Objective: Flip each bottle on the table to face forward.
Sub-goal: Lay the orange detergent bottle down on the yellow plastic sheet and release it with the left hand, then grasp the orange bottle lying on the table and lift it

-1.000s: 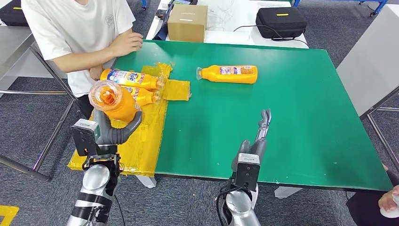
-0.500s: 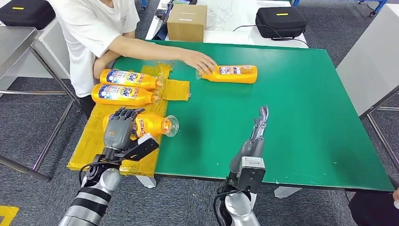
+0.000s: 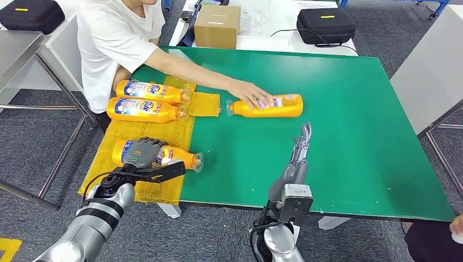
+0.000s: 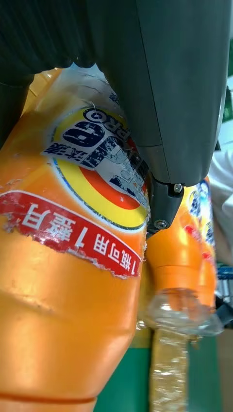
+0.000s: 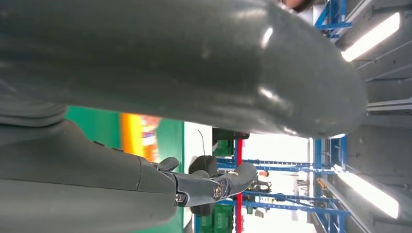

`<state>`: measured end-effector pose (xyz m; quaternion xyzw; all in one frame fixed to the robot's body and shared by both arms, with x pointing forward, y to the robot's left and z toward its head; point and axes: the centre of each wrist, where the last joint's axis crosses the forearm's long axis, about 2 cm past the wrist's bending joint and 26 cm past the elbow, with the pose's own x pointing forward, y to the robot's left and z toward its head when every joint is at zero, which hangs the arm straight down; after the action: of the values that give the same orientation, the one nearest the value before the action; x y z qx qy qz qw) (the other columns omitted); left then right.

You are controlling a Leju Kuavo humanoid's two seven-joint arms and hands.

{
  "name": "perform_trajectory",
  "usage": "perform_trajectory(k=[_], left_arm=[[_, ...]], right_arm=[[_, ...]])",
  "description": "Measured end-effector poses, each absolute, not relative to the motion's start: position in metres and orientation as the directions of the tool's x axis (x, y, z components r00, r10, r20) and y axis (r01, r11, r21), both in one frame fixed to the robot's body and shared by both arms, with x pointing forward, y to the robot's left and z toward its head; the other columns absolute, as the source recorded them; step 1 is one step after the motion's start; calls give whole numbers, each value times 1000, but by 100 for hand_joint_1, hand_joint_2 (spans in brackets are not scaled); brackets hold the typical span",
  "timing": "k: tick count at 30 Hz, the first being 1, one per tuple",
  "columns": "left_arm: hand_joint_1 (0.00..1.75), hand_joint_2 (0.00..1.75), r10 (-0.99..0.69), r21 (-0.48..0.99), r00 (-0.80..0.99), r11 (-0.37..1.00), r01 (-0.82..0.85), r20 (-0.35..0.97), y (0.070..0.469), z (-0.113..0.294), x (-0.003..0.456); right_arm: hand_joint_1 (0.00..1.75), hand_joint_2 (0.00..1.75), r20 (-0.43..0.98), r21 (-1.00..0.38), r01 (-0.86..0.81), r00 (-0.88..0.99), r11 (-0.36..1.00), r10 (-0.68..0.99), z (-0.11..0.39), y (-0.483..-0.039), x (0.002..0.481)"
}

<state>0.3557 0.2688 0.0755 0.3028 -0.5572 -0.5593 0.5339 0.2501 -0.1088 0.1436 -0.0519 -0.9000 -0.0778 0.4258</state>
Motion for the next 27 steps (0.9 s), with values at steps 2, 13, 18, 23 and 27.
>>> perform_trajectory(k=[2,13,18,23,27], left_arm=[[1,175,-939,945,-253,159,287,235,270,77,362],[0,175,-789,763,-221,416,495,573,278,78,371],[0,175,-617,608,-195,578,545,762,278,82,367],[0,175,-474,506,-206,685,524,856,274,89,359],[0,175,-332,425,-273,784,452,903,269,104,354]], right_arm=[[0,0,777,97,152,-629,984,21,143,-108,250],[0,0,789,95,105,-615,990,-11,138,-106,254],[0,0,792,83,103,-611,991,-3,136,-106,254],[0,0,784,46,128,-620,991,43,136,-104,254],[0,0,768,2,157,-633,988,99,135,-103,254]])
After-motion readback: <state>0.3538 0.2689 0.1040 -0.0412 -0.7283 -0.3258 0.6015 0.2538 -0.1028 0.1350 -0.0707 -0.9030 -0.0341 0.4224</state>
